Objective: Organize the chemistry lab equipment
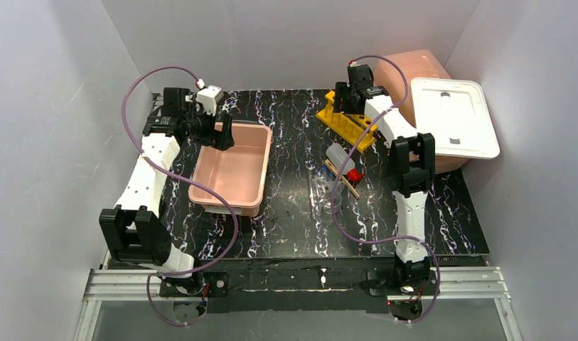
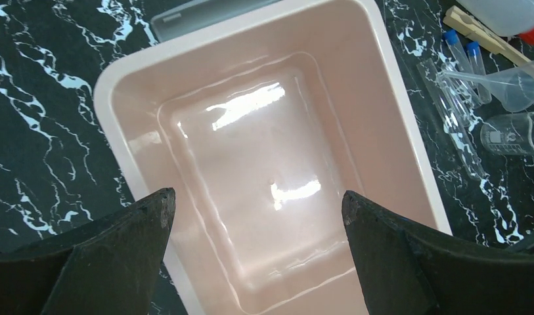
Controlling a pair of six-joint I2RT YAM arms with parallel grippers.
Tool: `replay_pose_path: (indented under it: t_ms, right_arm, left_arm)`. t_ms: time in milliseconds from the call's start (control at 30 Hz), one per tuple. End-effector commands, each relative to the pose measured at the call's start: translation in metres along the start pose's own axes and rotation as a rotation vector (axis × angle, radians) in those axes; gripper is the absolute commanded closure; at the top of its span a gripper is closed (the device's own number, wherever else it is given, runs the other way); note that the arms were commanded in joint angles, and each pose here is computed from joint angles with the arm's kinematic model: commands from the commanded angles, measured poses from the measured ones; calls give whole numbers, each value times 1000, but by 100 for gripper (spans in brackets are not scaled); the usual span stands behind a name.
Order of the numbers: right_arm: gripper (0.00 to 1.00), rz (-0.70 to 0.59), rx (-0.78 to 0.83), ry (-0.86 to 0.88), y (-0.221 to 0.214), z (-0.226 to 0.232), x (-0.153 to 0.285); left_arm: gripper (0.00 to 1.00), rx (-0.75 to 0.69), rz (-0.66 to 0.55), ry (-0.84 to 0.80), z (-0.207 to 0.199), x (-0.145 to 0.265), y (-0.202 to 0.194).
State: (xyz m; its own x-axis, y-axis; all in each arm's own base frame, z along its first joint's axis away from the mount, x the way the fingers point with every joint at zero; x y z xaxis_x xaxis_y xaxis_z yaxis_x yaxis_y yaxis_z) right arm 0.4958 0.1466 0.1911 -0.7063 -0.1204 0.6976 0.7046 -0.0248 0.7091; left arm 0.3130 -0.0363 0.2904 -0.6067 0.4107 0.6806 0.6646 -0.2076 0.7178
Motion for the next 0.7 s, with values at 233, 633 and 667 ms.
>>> replay_pose_path:
  t_ms: [233,633,667]
  right_arm:
    - [43,121,41,193,-16,11,5]
    - [54,183,189,395,-50,8,40]
    - [54,186,210,406,-52,8,43]
  left_arm:
    - [2,14,33,-42,-5,-2,-12]
    - [2,11,37,-55,-4,-10,-13]
    - [2,11,39,-56,-3,-10,-14]
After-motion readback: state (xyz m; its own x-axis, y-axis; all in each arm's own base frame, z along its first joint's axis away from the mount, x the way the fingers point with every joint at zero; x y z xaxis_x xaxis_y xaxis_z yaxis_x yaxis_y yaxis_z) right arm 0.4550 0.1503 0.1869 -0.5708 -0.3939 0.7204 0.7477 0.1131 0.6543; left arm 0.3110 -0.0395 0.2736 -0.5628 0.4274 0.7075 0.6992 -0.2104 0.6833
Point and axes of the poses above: each gripper's point midway between its finger pads, its own x axis back along the fingers, its own z axis along the line the jaws close on, y = z × x, the point moved 10 cm from there along x, back along the fingers, and after that the axes turned 2 degrees about x, right-handed, at the moved point
